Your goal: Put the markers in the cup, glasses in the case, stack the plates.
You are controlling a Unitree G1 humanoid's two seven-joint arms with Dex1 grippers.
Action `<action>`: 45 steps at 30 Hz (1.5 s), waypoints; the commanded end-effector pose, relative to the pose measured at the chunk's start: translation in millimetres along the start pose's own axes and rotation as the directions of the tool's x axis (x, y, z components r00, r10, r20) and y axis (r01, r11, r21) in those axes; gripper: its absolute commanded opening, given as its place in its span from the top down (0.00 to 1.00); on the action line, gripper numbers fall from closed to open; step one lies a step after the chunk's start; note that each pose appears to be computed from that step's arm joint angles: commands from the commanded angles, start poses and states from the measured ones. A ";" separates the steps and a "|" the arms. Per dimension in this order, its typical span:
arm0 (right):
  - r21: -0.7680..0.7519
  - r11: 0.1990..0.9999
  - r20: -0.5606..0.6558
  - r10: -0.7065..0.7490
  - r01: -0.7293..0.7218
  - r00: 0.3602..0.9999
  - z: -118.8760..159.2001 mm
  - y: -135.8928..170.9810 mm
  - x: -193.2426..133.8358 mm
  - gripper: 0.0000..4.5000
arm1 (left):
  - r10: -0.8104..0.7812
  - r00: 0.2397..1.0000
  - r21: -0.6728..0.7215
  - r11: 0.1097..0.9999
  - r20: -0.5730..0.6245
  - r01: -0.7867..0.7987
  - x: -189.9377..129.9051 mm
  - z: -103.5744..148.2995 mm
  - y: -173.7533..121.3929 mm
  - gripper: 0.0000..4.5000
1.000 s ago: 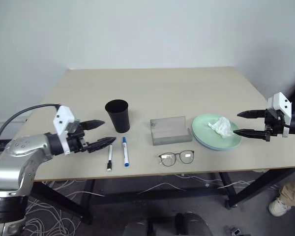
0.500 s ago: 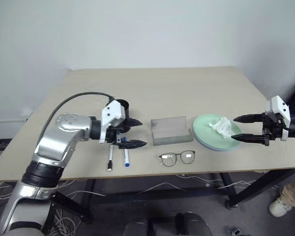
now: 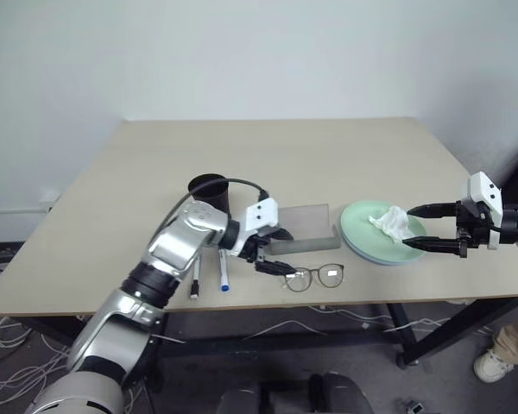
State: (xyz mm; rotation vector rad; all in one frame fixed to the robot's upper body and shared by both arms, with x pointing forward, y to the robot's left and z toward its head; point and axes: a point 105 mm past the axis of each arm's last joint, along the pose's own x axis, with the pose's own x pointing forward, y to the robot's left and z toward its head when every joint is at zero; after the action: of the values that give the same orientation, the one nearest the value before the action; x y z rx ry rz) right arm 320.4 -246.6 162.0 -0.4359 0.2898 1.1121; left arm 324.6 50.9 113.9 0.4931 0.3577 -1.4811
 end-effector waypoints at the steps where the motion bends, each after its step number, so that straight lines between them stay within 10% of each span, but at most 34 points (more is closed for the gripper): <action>1: -0.046 0.999 0.009 -0.017 0.018 1.000 10.2 -2.1 -2.0 0.17 | 0.009 0.999 0.085 0.996 -0.033 -0.006 8.3 10.9 6.3 0.08; 26: -0.025 0.999 0.001 -0.038 0.038 0.999 4.1 1.7 4.5 0.17 | 0.176 0.952 0.373 0.925 -0.251 -0.072 56.9 54.0 26.5 0.08; 45: -0.010 0.998 -0.008 -0.065 0.065 0.998 -0.2 6.7 2.7 0.17 | 0.033 0.911 0.123 0.992 -0.411 0.019 62.3 56.1 13.3 0.08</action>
State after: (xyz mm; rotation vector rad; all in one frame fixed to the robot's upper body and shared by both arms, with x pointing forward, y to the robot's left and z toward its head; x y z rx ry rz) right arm 313.5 -241.9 142.0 -0.4297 0.3379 1.0646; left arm 338.6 -26.6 118.8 0.8826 0.6174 -1.3858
